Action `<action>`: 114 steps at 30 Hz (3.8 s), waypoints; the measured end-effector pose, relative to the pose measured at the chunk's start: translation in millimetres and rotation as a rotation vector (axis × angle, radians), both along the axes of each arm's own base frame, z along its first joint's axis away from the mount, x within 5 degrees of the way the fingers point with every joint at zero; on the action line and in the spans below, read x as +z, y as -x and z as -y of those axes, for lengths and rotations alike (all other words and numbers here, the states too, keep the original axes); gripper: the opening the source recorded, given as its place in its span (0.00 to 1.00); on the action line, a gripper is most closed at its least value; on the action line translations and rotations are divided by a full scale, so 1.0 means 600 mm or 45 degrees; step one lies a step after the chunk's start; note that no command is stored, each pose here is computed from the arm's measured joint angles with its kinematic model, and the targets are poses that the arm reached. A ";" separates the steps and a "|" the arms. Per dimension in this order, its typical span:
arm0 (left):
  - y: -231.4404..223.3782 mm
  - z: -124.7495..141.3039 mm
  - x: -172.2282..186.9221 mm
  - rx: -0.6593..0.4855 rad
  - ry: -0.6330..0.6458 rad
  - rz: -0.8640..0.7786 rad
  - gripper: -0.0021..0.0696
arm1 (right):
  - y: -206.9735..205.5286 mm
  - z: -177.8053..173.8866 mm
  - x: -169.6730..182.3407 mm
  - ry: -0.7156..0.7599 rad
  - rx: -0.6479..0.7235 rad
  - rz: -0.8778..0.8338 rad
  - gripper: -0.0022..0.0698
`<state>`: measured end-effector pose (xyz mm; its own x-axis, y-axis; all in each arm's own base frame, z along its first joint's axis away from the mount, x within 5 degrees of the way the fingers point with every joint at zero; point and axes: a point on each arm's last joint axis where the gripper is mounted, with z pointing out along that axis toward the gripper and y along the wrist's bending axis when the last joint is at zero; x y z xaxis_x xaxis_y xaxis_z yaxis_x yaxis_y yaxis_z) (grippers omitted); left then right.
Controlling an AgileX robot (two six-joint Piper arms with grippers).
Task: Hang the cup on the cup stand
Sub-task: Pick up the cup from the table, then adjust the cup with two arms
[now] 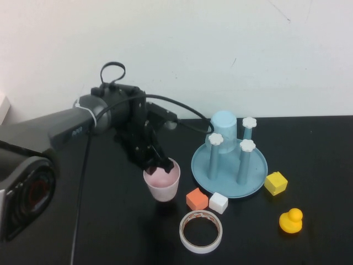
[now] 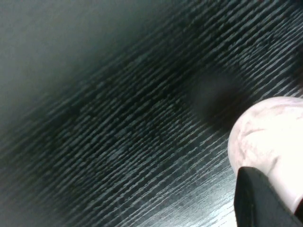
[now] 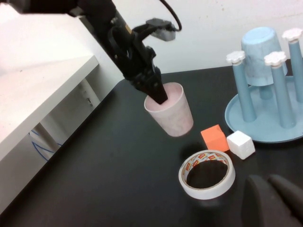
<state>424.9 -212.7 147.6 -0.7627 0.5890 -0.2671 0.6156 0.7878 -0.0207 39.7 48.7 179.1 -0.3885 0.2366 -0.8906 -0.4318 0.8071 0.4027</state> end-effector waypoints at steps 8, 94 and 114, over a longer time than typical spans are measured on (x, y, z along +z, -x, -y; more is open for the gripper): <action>0.011 -0.002 0.090 0.007 0.060 0.120 0.04 | 0.000 0.000 0.000 0.000 0.000 0.000 0.03; 0.347 -0.127 0.218 0.036 0.839 1.393 0.04 | -0.009 0.008 0.029 -0.394 -0.133 0.047 0.03; 0.342 -0.096 0.221 -0.198 1.017 1.609 0.04 | -0.023 -0.006 0.055 -0.772 -0.039 -0.185 0.04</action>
<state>219.7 -155.2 280.2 0.2641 0.0258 -0.9642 0.6297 0.7526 0.1926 53.6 52.2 212.1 -0.4808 0.6965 -0.5327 -0.3182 0.4275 0.8462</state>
